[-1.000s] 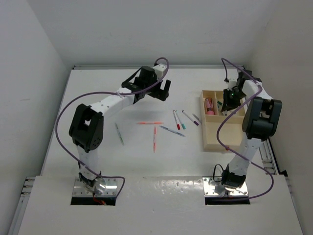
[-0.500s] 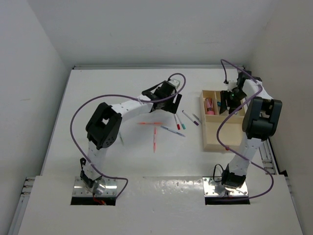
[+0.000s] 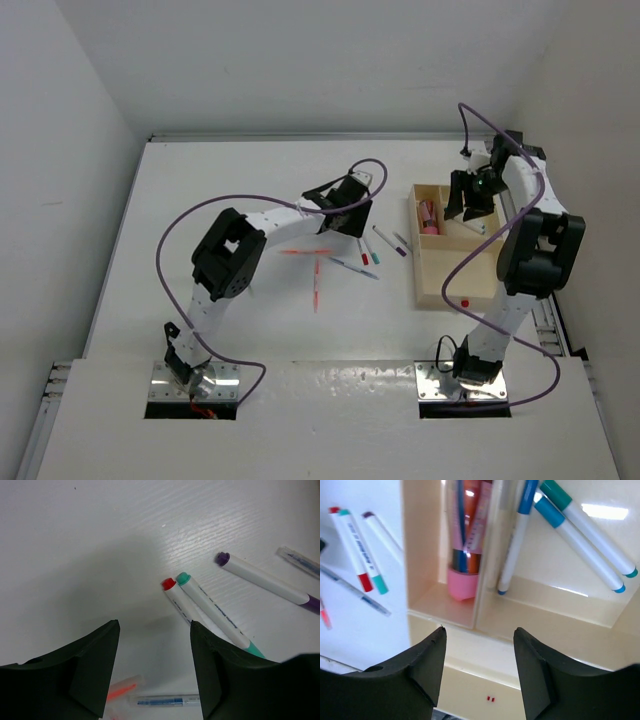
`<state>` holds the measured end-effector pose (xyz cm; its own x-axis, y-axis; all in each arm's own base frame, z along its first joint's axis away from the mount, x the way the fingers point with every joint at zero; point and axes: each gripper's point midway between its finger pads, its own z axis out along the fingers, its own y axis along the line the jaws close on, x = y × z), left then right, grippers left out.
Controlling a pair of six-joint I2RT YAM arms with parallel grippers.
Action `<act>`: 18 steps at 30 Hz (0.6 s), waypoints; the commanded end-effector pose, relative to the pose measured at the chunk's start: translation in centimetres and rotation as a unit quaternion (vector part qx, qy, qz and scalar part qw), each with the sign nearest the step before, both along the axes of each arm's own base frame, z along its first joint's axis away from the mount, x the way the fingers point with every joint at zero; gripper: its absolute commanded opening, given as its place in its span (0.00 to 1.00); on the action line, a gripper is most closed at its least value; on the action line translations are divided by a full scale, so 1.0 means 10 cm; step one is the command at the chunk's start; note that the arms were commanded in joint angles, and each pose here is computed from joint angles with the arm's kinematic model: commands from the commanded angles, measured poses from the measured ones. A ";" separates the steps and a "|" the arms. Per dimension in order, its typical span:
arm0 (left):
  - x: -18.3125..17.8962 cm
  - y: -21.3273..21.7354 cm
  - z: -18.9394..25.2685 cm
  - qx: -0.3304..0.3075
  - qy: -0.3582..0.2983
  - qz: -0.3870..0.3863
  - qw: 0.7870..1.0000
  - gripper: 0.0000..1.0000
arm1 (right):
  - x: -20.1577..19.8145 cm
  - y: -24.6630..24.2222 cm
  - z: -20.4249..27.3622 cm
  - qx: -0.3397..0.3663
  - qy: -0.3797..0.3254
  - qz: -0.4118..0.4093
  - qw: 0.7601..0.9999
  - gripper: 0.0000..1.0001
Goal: Sort the stationery into containers
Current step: Grab a piece of stationery with the left arm
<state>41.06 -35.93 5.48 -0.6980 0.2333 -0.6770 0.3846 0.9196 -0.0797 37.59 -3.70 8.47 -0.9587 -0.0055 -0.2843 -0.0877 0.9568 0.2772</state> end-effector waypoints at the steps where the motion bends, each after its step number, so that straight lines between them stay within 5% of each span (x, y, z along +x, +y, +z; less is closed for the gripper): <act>1: 0.03 -0.18 0.12 -0.019 -0.010 0.002 1.000 0.65 | 0.09 0.12 0.41 0.017 -0.050 0.007 0.999 0.56; 18: -0.16 -0.12 -0.32 0.031 0.022 -0.002 0.999 0.52 | 0.10 0.16 0.44 0.030 -0.045 0.009 0.998 0.56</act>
